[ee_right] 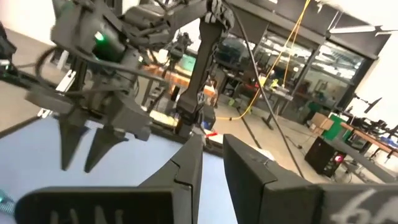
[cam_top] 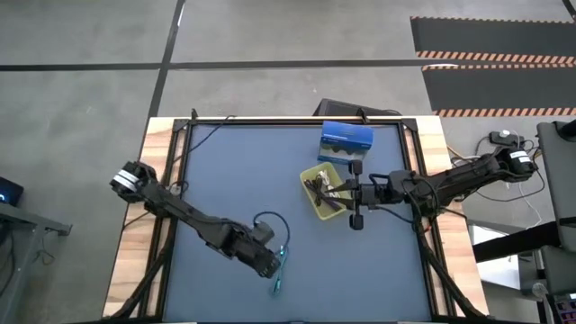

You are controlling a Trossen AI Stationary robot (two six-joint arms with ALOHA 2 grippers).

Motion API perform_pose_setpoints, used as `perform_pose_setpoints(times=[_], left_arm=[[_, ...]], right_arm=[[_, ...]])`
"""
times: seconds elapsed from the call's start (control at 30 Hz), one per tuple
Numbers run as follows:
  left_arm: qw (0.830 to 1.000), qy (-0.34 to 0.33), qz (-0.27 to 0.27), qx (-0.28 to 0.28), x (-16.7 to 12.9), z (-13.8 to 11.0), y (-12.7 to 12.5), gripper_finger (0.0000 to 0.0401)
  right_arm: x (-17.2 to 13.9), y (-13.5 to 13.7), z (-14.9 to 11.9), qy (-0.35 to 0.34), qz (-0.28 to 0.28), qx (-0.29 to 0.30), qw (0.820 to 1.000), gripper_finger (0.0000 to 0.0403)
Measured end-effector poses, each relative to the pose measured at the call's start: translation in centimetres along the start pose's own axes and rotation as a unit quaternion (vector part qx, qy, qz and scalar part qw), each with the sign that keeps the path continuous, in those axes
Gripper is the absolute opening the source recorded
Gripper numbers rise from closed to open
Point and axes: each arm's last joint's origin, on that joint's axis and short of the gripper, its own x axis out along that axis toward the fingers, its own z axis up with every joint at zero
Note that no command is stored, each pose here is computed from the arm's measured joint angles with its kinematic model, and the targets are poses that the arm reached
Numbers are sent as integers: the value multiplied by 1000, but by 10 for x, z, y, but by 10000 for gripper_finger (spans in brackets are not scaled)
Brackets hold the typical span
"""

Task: Pick and place USB-C Cables
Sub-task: Put the light blue charger cable into the yellow bin

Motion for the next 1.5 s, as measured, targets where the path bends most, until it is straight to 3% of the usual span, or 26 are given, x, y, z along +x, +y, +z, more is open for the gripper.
perform_pose_setpoints(times=[0.3, 0.63, 0.77, 0.87, 1.03, 1.5], left_arm=[[984, -29, 16, 175, 19, -24, -9, 147], [987, -134, 37, 85, 25, -16, -8, 147], [987, -153, -9, 39, 35, -11, -19, 147], [989, -147, -28, -1, 43, -14, -27, 147], [992, -121, -8, -28, 59, -24, -28, 147], [995, -87, 39, -31, 72, -36, -16, 147]], right_arm=[[1, 1, -3, 10, 4, 16, 1000, 57], [1, 1, -4, 11, 3, -7, 1000, 57], [1, 0, -4, 14, -1, 2, 1000, 57], [1, 1, -5, 21, 2, 11, 1000, 57], [1, 1, -6, 24, 3, 14, 1000, 57], [2, -2, -7, 29, -11, 14, 999, 57]])
